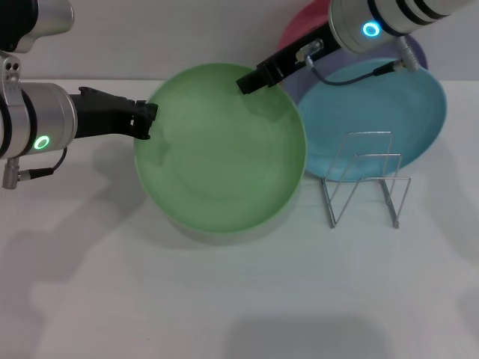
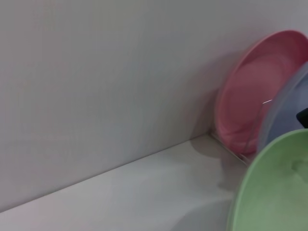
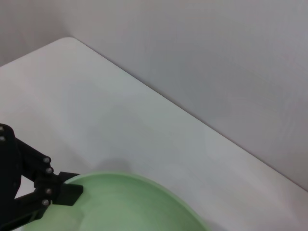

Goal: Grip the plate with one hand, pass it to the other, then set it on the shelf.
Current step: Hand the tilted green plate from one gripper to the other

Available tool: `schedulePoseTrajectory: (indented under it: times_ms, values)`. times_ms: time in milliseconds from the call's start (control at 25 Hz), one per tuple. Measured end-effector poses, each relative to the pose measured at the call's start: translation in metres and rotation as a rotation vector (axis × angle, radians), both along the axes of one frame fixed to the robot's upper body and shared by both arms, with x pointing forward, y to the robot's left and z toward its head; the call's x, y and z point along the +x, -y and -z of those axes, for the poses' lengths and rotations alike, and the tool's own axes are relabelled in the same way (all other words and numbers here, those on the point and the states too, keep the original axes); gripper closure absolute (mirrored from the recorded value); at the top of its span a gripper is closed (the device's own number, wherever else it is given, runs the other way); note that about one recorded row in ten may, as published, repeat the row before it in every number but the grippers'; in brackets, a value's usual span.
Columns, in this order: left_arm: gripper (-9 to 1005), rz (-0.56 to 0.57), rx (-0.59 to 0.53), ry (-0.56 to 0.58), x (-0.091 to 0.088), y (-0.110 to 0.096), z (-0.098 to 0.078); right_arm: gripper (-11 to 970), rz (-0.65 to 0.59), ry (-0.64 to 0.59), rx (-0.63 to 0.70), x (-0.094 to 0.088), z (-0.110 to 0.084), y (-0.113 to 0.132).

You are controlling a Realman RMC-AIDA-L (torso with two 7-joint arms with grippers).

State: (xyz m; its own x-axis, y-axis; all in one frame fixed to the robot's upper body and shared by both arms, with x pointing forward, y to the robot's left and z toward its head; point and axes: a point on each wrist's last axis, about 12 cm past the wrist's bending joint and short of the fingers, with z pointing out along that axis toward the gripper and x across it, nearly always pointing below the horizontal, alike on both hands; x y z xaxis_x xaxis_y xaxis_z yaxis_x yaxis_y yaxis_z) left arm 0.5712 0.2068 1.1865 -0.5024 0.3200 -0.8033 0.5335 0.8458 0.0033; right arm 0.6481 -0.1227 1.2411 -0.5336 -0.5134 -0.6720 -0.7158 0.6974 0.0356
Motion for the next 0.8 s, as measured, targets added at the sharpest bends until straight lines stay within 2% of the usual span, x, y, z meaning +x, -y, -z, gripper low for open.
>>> schedulePoseTrajectory:
  times_ms: [440,640,800]
  values:
    - [958,0.004,-0.005,0.003,0.0,0.0015,-0.0011,437,-0.011,-0.008,-0.017,0.0014,0.0071,-0.0029]
    - [958,0.006,-0.005,0.005,0.0003,0.002,-0.0016,481,-0.013,-0.001,-0.017,0.0024,0.0063,-0.0042]
    - [959,0.006,-0.006,0.007,0.0009,0.0023,-0.0017,625,-0.044,0.019,-0.037,0.0017,0.0085,-0.0062]
